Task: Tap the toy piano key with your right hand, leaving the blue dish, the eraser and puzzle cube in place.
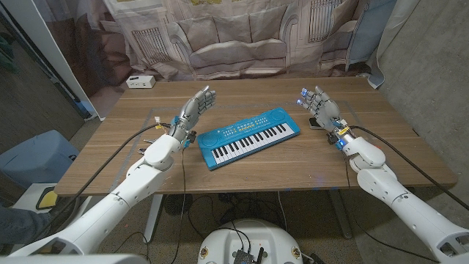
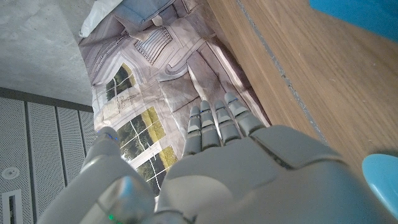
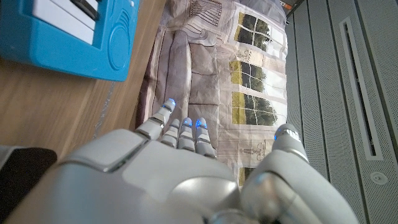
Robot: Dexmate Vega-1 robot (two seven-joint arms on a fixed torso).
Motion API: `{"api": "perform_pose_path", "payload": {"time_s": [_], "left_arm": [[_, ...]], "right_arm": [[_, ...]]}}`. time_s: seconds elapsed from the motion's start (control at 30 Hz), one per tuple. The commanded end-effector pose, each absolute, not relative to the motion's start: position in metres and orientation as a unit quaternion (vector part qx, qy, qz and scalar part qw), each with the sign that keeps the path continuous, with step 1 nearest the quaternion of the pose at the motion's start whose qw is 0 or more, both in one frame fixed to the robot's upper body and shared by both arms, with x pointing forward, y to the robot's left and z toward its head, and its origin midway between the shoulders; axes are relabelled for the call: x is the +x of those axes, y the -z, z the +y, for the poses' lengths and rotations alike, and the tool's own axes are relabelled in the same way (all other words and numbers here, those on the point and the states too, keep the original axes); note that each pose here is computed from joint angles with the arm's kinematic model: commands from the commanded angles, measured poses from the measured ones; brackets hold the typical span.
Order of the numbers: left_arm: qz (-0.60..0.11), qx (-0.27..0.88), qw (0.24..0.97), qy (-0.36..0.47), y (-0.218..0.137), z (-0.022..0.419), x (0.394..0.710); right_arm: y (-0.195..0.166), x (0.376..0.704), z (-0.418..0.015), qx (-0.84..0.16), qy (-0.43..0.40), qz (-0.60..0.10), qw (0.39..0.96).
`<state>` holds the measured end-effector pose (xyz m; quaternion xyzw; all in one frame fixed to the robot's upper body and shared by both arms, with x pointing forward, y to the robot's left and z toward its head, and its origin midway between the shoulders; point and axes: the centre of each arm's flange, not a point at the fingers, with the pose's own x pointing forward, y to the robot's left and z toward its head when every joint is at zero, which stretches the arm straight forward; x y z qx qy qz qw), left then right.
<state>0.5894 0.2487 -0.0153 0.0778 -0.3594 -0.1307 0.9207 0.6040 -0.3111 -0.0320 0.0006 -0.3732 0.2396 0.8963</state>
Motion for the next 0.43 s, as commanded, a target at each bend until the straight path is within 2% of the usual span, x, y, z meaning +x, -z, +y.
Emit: {"api": "perform_pose_path", "payload": {"time_s": [0.03,0.43], "left_arm": [[-0.352,0.071,0.923,0.139,0.026,0.253,0.591],[-0.353,0.045,0.924,0.142,0.039,0.258,0.605]], "right_arm": [[0.037,0.612,-0.308,0.022,-0.254,-0.363,0.896],[0.036,0.602,-0.307,0.018,-0.241,-0.348,0.906]]}}
